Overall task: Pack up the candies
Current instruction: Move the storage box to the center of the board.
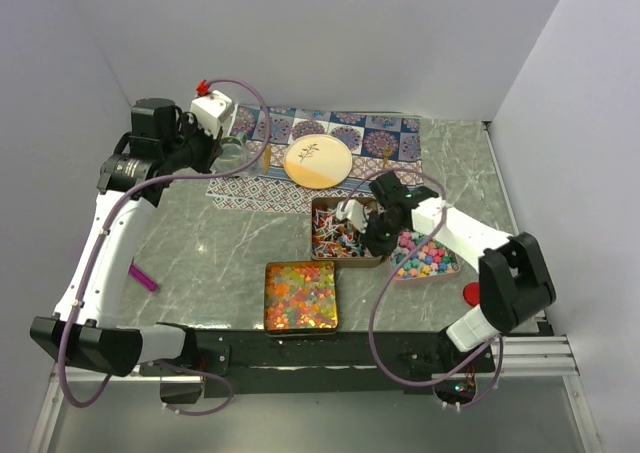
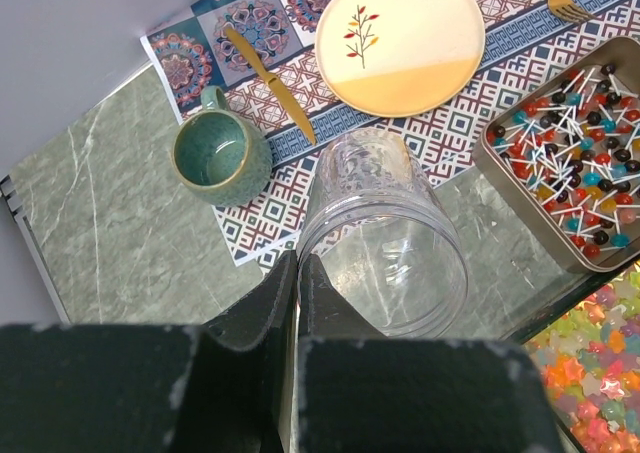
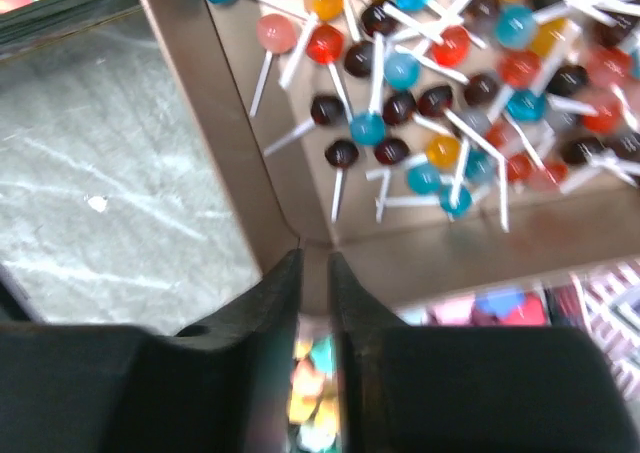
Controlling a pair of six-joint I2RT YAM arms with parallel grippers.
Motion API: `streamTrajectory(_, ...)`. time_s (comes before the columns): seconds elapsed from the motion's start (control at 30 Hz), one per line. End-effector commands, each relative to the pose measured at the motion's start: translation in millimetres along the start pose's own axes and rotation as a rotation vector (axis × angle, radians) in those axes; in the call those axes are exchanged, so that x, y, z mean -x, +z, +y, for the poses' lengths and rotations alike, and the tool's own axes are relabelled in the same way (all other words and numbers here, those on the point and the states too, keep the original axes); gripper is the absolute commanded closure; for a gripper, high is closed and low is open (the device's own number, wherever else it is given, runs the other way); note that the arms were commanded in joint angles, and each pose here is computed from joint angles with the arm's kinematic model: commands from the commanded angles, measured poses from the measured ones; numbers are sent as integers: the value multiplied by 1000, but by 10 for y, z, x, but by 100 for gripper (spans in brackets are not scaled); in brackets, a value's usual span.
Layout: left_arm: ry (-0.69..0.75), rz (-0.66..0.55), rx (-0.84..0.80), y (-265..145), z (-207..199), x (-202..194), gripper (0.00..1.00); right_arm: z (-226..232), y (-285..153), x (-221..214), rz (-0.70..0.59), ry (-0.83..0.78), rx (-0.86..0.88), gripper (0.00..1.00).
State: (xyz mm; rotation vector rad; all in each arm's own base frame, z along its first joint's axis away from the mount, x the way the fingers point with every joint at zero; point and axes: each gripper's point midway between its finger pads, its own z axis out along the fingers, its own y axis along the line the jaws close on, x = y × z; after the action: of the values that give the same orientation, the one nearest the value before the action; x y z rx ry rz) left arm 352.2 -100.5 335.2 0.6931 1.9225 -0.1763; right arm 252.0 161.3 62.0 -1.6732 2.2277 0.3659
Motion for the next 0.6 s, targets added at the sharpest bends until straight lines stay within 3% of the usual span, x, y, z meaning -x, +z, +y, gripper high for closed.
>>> streamTrajectory(0.0, 36, -94, 14, -87, 60, 309, 97, -22, -643, 369, -157, -78, -67, 50)
streamTrajectory(0.07, 39, -98, 14, -80, 62, 317, 96, 98, -899, 569, -242, -171, -61, 35)
streamTrajectory(0.17, 26, -103, 12, -45, 69, 330, 97, 175, -919, 824, -333, -255, -65, 27)
streamTrajectory(0.57, -8, -144, 13, -125, 58, 467, 97, 435, -47, 1854, -355, -407, 161, 27)
